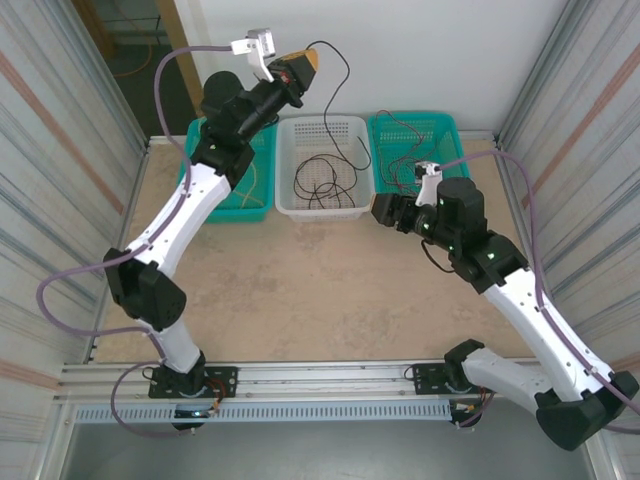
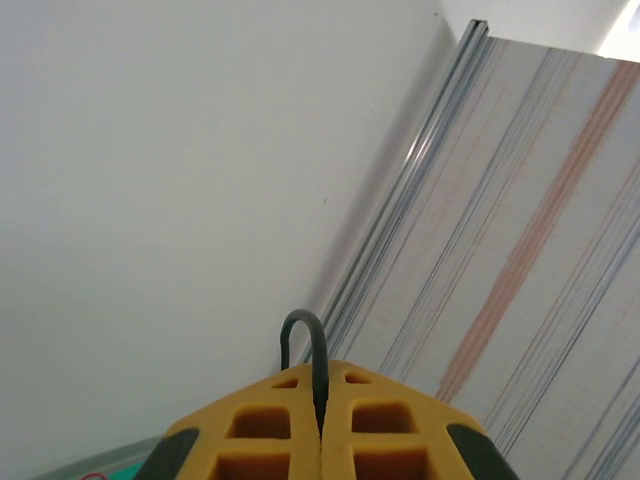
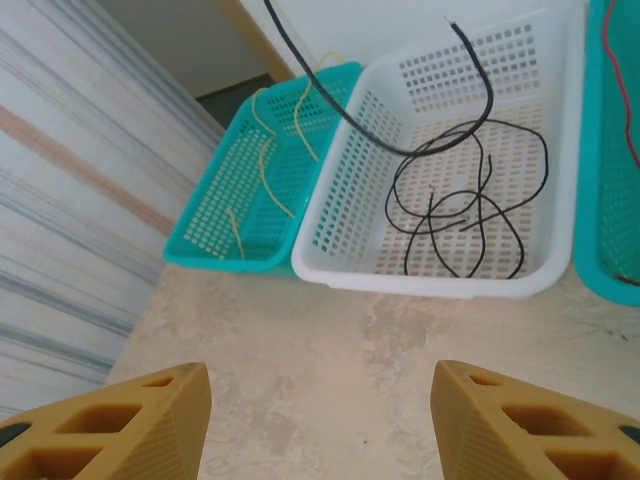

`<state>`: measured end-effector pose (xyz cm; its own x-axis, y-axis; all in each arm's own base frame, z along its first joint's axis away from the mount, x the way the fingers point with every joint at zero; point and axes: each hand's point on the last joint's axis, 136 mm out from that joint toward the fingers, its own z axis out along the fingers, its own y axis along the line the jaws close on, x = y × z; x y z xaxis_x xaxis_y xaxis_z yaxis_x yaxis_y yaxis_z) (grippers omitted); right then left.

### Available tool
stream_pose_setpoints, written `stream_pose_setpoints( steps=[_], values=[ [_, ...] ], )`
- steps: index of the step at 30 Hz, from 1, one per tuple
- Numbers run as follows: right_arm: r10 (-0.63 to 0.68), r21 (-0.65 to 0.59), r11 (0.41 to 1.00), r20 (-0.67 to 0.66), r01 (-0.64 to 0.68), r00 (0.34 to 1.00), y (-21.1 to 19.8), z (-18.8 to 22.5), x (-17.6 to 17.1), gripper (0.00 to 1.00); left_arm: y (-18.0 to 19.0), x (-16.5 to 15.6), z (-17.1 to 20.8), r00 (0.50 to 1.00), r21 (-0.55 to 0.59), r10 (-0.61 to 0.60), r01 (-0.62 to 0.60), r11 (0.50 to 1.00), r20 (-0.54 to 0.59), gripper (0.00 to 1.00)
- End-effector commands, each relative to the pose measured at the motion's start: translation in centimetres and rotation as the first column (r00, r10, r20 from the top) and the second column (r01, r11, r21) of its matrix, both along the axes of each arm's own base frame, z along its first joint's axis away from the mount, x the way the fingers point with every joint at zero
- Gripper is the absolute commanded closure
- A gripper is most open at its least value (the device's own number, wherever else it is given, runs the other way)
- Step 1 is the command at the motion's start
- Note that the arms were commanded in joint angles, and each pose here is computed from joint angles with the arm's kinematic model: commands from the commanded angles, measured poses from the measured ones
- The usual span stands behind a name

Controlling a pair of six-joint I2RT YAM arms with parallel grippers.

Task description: Untangle the cables

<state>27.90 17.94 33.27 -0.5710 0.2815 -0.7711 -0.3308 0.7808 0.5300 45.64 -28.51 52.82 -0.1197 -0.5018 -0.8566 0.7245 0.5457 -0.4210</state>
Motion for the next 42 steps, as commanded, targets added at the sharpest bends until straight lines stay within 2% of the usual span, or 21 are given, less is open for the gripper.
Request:
stream_pose_setpoints(
  steps=[1,5,14,20,30,37,38,40,41,42],
  values=[
    [-0.030,-0.045,0.998,0.015,0.031,0.999,-1.3,-0.5,-0.4,0.40,-0.3,0.7,0.1,1.000,0.013,-0.001,0.000,1.000,0.010,1.00],
    [-0.038,-0.045,0.998,0.006,0.038,0.999,-1.7,-0.5,-0.5,0.40,-1.4,1.9,-2.2,0.998,0.059,-0.054,0.056,0.997,-0.023,1.00],
    [-0.056,-0.049,0.997,0.006,0.056,0.998,-2.4,-0.6,-0.8,0.39,-1.4,4.2,-6.1,0.990,0.069,-0.076,0.085,0.994,-0.121,1.00],
    [-0.056,-0.048,0.997,-0.003,0.055,0.998,-2.4,-0.9,-0.8,0.39,-1.8,5.4,-8.1,0.981,0.120,-0.071,0.094,0.988,-0.180,1.00],
    [-0.050,-0.046,0.998,-0.014,0.050,0.999,-2.1,-1.1,-0.6,0.39,-2.2,7.9,-13.8,0.945,0.201,-0.043,0.114,0.973,-0.324,1.00],
    [-0.049,-0.053,0.997,-0.015,0.048,0.999,-2.1,-1.1,-0.5,0.39,-2.1,11.2,-18.7,0.893,0.204,-0.045,0.151,0.967,-0.449,1.00],
    [-0.048,-0.054,0.997,-0.015,0.048,0.999,-2.1,-1.1,-0.5,0.39,-2.2,11.5,-19.3,0.881,0.200,-0.060,0.172,0.965,-0.470,0.95],
    [-0.050,-0.058,0.997,-0.016,0.049,0.999,-2.2,-1.1,-0.5,0.39,-2.2,12.1,-20.2,0.857,0.192,-0.070,0.193,0.962,-0.510,0.70],
    [-0.051,-0.059,0.997,-0.018,0.049,0.999,-2.2,-1.2,-0.5,0.39,-2.2,12.3,-20.6,0.846,0.191,-0.065,0.194,0.962,-0.529,0.60],
    [-0.052,-0.059,0.997,-0.015,0.051,0.999,-2.2,-1.1,-0.6,0.39,-2.1,12.5,-21.1,0.840,0.192,-0.060,0.192,0.962,-0.539,0.55]
  ],
)
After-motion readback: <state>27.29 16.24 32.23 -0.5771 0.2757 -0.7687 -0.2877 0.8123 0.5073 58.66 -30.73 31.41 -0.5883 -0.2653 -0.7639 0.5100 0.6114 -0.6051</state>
